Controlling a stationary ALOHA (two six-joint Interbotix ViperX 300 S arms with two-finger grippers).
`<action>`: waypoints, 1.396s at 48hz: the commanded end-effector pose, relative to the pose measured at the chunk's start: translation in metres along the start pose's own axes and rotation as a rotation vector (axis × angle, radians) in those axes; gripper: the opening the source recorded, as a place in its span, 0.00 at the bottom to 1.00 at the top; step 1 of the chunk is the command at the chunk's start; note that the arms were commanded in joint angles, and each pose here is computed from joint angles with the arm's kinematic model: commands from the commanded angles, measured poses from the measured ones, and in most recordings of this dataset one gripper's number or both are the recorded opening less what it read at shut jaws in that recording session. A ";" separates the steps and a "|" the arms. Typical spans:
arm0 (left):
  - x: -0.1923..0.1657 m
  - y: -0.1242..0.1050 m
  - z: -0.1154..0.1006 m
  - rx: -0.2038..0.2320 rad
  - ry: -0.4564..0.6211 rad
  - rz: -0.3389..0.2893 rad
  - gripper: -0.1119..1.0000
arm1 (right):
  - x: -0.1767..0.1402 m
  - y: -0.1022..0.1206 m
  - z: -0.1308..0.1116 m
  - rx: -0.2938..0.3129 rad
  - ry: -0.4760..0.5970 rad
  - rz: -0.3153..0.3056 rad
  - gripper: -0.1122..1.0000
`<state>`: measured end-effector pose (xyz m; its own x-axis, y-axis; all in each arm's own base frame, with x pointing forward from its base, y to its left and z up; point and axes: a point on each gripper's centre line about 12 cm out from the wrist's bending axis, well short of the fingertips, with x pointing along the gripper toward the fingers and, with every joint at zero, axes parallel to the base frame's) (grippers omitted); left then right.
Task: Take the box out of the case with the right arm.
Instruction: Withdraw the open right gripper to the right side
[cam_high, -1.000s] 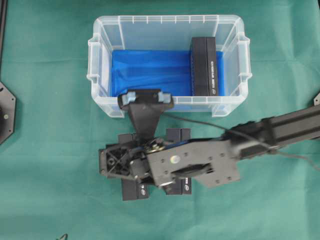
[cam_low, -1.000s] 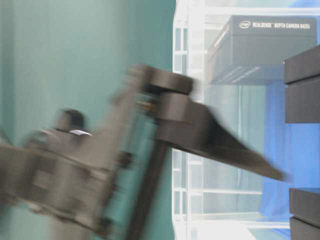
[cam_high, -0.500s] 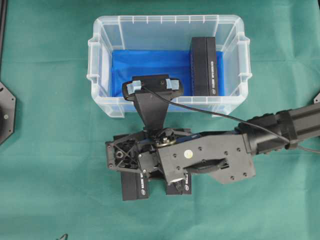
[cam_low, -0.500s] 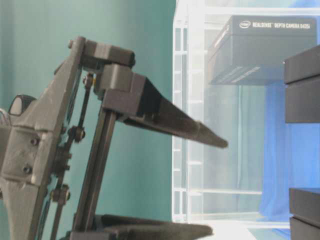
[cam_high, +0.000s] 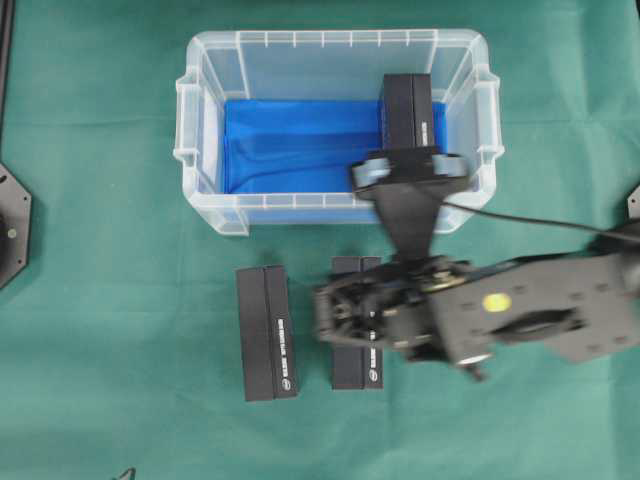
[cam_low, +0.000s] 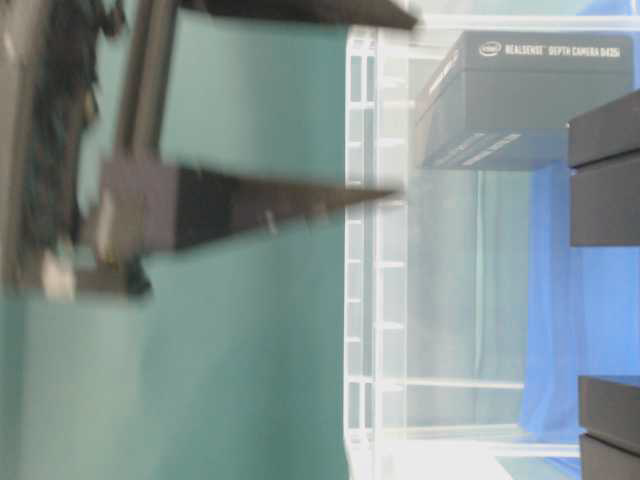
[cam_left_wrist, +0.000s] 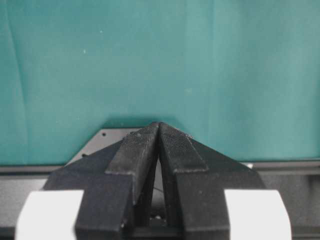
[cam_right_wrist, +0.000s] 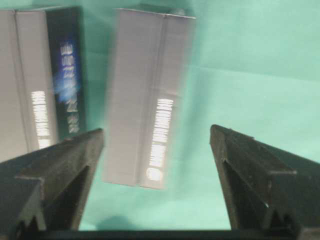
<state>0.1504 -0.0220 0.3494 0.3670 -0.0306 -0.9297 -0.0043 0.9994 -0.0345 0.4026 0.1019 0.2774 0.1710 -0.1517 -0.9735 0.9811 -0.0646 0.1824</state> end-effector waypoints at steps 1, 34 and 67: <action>-0.001 -0.001 0.003 0.000 -0.007 -0.003 0.10 | -0.023 -0.022 0.004 0.006 0.014 0.037 0.85; 0.001 0.000 0.001 0.002 0.003 0.000 0.10 | -0.035 -0.119 0.026 -0.012 0.010 0.018 0.85; 0.002 0.000 0.002 -0.001 0.006 0.001 0.10 | -0.038 -0.135 0.053 -0.027 -0.077 0.073 0.85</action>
<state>0.1512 -0.0222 0.3461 0.3558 -0.0286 -0.9341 -0.0018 0.9995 -0.0313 0.2572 0.0744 0.2888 0.2040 -0.2086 -0.9565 0.9773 -0.0137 0.2114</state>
